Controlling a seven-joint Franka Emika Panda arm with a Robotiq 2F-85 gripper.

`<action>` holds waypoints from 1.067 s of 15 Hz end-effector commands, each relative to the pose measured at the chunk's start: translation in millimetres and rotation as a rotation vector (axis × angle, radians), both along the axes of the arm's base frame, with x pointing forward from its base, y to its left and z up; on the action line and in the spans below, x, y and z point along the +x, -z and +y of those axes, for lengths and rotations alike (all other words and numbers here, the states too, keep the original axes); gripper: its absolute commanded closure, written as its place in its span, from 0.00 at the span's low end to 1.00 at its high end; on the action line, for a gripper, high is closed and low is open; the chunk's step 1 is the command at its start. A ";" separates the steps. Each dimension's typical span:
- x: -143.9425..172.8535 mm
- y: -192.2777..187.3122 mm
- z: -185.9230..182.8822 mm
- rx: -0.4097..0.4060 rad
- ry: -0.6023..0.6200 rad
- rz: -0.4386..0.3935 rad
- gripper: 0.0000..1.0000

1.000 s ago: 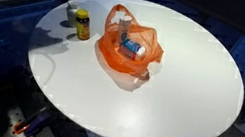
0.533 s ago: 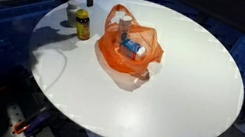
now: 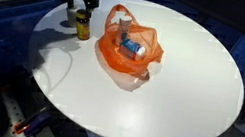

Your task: Put the yellow bottle in the plastic bag

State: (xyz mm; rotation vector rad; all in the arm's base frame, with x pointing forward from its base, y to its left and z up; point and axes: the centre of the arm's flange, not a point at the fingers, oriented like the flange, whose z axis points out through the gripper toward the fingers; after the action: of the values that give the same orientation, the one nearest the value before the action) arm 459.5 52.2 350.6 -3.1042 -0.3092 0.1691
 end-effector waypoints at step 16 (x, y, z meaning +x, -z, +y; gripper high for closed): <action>6.9 4.3 4.9 -0.021 -0.039 -0.047 0.48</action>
State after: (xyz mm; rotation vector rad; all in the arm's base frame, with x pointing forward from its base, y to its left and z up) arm 464.2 55.6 345.6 -3.1187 -0.3444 0.1269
